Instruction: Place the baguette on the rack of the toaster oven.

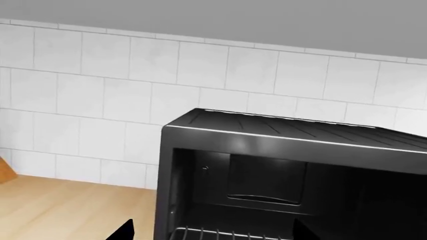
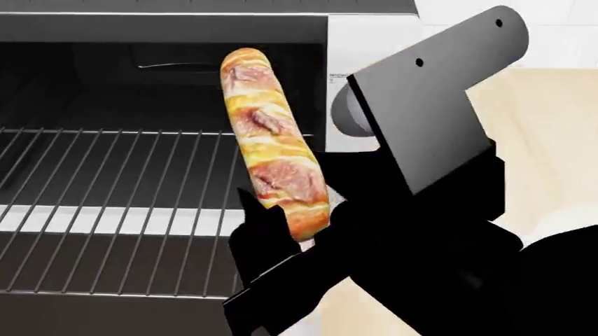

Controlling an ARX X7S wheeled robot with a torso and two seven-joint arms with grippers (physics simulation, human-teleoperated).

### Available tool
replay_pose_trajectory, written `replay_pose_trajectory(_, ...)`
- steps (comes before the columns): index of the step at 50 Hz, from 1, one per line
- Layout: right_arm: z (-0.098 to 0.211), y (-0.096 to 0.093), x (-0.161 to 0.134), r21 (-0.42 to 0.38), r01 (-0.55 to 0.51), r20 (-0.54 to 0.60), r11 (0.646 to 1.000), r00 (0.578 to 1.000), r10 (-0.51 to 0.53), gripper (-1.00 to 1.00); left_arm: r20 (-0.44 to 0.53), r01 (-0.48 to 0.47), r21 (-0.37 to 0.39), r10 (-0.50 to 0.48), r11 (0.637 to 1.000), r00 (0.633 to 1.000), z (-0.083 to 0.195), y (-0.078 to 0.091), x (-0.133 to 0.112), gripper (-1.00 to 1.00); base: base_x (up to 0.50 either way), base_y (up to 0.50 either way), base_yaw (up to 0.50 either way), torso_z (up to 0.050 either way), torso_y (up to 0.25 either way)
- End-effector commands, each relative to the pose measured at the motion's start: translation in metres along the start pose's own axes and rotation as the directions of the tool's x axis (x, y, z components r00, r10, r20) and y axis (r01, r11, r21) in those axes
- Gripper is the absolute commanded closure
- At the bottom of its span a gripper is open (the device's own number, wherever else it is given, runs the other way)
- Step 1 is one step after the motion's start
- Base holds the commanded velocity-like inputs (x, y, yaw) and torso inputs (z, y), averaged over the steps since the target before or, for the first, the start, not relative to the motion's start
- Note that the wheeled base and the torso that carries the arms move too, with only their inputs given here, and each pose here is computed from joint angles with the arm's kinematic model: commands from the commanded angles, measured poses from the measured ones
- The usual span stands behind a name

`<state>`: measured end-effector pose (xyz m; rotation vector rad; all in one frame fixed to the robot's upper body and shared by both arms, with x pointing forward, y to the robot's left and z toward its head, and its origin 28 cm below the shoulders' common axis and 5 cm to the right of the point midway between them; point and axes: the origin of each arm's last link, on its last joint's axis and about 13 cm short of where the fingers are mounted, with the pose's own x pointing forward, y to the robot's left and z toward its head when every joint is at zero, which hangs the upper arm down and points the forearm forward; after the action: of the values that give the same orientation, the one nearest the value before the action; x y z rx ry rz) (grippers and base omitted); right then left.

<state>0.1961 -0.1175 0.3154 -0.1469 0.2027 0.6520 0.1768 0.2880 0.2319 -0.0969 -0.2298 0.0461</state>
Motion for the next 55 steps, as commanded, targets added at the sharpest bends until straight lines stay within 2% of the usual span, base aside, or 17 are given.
replay_pose_trajectory(1, 0.002, 0.008, 0.020, -0.010, -0.074, -0.032, 0.997, 0.997, 0.074, 1.00, 0.004, -0.005, 0.000, 0.005, 1.000, 1.000, 0.001, 0.001, -0.001, -1.00, 0.00, 0.00, 0.00, 0.000, 0.000)
replay_pose_trajectory(11, 0.004, 0.002, 0.036, 0.037, -0.099, -0.083, 0.994, 0.991, 0.101, 1.00, -0.002, -0.004, 0.001, 0.004, 1.000, 1.000, 0.000, 0.001, 0.000, -1.00, 0.00, 0.00, 0.00, 0.000, 0.000)
replay_pose_trajectory(27, 0.020, 0.002, 0.064, 0.028, -0.149, -0.098, 0.988, 0.984, 0.151, 1.00, -0.004, 0.000, -0.002, 0.000, 1.000, 1.000, 0.001, 0.002, -0.002, -1.00, 0.00, 0.00, 0.00, 0.000, 0.000)
replay_pose_trajectory(34, 0.020, 0.001, 0.075, 0.039, -0.162, -0.110, 0.986, 0.980, 0.166, 1.00, -0.006, -0.002, -0.003, 0.002, 1.000, 1.000, 0.000, 0.001, -0.002, -1.00, 0.00, 0.00, 0.00, 0.000, 0.000)
replay_pose_trajectory(36, 0.019, 0.002, 0.077, 0.038, -0.170, -0.117, 0.985, 0.978, 0.173, 1.00, -0.011, -0.008, -0.024, 0.007, 1.000, 1.000, 0.001, 0.001, 0.000, -1.00, 0.00, 0.00, 0.00, 0.000, 0.000)
replay_pose_trajectory(55, 0.010, -0.002, 0.093, 0.081, -0.155, -0.149, 0.985, 0.975, 0.166, 1.00, -0.004, -0.011, -0.011, 0.011, 1.000, 1.000, 0.002, 0.003, -0.001, -1.00, 0.00, 0.00, 0.00, 0.000, 0.000)
